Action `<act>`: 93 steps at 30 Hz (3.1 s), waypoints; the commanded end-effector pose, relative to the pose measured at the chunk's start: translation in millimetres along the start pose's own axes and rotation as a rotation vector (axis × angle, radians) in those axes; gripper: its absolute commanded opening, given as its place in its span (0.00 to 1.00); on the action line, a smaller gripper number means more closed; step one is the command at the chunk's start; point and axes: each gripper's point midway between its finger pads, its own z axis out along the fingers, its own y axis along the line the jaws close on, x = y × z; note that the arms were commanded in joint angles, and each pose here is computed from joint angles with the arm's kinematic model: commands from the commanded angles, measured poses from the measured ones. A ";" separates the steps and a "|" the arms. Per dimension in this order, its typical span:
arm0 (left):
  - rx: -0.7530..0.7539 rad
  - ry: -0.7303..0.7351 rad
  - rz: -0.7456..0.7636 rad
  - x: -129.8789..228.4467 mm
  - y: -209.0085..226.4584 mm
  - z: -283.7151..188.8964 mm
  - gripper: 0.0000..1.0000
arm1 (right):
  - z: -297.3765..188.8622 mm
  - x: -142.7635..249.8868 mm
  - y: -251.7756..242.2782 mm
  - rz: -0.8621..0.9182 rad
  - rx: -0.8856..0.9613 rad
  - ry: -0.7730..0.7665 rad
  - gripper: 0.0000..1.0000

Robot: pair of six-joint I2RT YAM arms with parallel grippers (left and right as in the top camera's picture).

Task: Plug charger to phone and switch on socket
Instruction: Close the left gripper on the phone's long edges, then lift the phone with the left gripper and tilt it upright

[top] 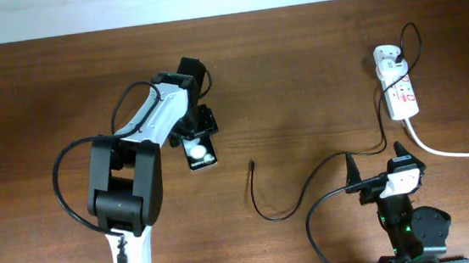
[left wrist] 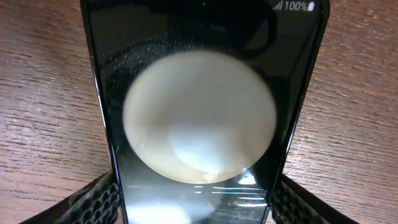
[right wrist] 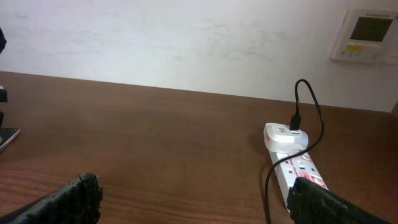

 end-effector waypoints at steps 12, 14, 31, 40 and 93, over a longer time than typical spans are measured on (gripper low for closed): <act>-0.016 0.087 0.000 16.7 2.4 34.2 0.00 | 0.0 1.6 5.9 0.004 -0.029 0.000 0.99; -0.006 0.070 0.001 7.3 -3.1 18.7 0.00 | 0.0 1.6 5.9 0.004 -0.029 0.000 0.99; 0.293 0.133 -0.012 -12.8 -43.0 -43.4 0.00 | 0.0 1.6 5.9 0.004 -0.029 0.000 0.99; 0.829 0.347 -0.146 -20.4 -58.9 -99.5 0.00 | 0.0 1.7 5.9 0.004 -0.029 0.000 0.99; 1.301 0.909 -0.460 -12.0 -85.9 -206.1 0.00 | 0.0 1.6 5.9 0.004 -0.029 0.000 0.99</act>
